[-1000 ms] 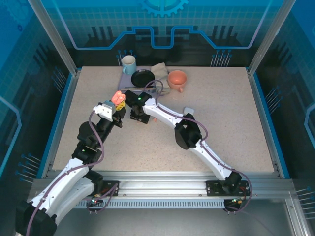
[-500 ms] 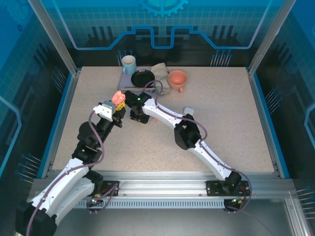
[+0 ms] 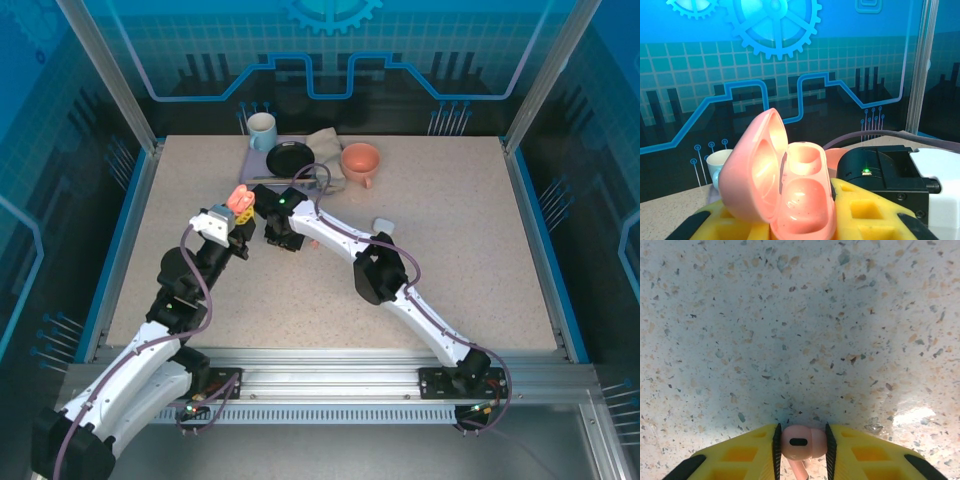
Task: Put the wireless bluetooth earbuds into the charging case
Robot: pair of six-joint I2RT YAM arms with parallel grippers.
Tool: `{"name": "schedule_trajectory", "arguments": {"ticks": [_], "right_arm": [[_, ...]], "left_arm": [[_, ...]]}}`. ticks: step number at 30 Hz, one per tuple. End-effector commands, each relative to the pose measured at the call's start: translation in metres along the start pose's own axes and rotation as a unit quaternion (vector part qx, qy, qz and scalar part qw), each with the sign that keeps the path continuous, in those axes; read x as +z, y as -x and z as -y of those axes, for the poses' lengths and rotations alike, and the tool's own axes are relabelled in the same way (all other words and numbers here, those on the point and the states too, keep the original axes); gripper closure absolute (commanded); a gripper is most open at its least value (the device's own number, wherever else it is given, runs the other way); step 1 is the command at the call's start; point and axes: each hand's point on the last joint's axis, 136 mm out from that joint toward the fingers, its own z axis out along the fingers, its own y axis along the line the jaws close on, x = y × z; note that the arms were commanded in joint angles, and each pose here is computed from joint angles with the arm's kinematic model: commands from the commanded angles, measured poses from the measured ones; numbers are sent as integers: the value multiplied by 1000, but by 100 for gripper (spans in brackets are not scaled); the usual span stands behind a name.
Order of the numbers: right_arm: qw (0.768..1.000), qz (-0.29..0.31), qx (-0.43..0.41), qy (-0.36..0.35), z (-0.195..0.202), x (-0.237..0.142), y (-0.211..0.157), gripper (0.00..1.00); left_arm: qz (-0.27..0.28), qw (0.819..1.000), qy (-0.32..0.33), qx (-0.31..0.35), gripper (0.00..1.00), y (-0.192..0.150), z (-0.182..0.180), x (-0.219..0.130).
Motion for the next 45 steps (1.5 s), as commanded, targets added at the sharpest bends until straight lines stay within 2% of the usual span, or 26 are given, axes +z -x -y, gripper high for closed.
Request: {"name": "schedule_trajectory", "arguments": {"ticks": [1,11,19,31,39,45], "right_arm": [[1000,-10,-19,-18,7,2,-10,71],[998,-9,-48,-28,16,-3,-7,71],[997,15,-75,-17,18,-26,4,76],[996,18,-87,-8,35,-54,-2,79],[995,22,-102,-4,62,-71,-10,80],[992,4,-120,-31,106,-62,-27,80]], "left_arm": [[21,1000,0,7,100,17,0,1],[17,1000,-1,7,100,16,1,2],[19,1000,1,8,100,20,0,0],[26,1000,3,5,100,27,-1,-2],[28,1000,4,2,100,32,-2,-4],[24,1000,-3,-6,100,33,0,-5]]}}
